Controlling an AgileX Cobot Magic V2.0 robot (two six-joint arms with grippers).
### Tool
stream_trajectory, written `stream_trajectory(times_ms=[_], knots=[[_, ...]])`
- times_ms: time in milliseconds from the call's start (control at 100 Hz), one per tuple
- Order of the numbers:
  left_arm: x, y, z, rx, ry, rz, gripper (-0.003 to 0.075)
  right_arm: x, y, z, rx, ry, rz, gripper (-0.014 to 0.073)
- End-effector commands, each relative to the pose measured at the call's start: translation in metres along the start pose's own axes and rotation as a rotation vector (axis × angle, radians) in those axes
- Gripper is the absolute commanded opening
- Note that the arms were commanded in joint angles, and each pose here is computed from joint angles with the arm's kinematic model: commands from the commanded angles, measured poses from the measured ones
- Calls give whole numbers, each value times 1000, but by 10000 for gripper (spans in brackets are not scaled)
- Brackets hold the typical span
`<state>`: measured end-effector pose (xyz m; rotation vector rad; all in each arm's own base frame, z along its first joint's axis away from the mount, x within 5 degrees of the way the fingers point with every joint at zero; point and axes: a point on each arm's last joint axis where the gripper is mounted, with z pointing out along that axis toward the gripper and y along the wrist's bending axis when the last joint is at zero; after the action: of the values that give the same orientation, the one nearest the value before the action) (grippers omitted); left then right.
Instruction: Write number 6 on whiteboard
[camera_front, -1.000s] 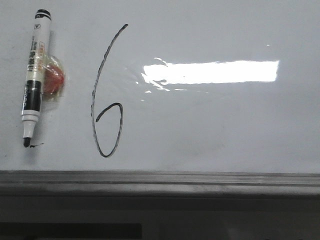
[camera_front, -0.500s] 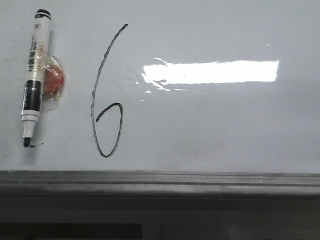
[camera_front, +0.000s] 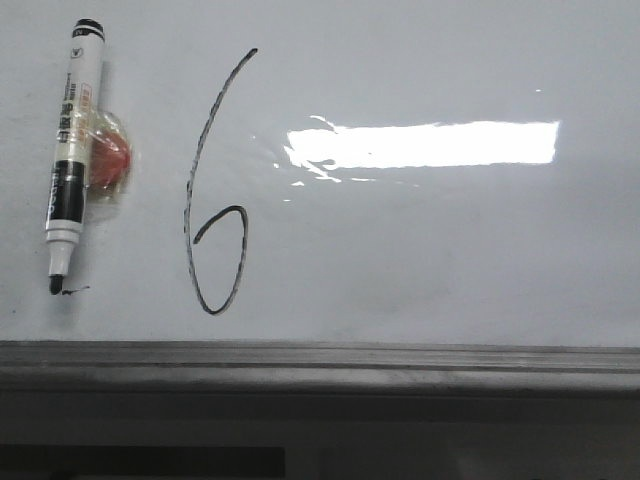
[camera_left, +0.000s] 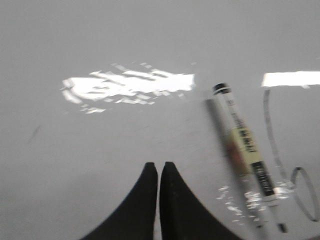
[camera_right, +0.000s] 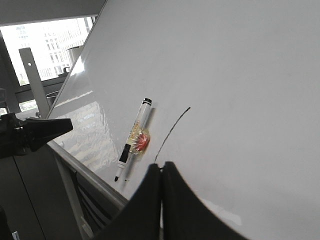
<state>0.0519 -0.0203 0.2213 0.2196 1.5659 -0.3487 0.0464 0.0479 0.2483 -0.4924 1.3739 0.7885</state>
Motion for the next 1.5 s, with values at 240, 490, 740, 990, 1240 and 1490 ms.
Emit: stream_trajectory(times_ms=[240, 490, 740, 990, 1240, 1490], knots=[[32, 21, -3, -324, -4, -96, -19, -16, -1, 0, 27, -96, -20, -64], [48, 23, -6, -384, 185, -72, -19, -16, -1, 0, 27, -96, -20, -64], [48, 23, -6, -382, 184, -69, -19, -16, -1, 0, 27, -96, -20, -64], [48, 23, -6, -382, 184, -69, -19, -16, -1, 0, 27, -96, -20, -64], [48, 23, -6, -382, 184, -69, -19, -16, -1, 0, 27, -96, -20, -64], [48, 23, -6, -382, 184, -69, -19, -16, -1, 0, 29, -96, -20, -64]])
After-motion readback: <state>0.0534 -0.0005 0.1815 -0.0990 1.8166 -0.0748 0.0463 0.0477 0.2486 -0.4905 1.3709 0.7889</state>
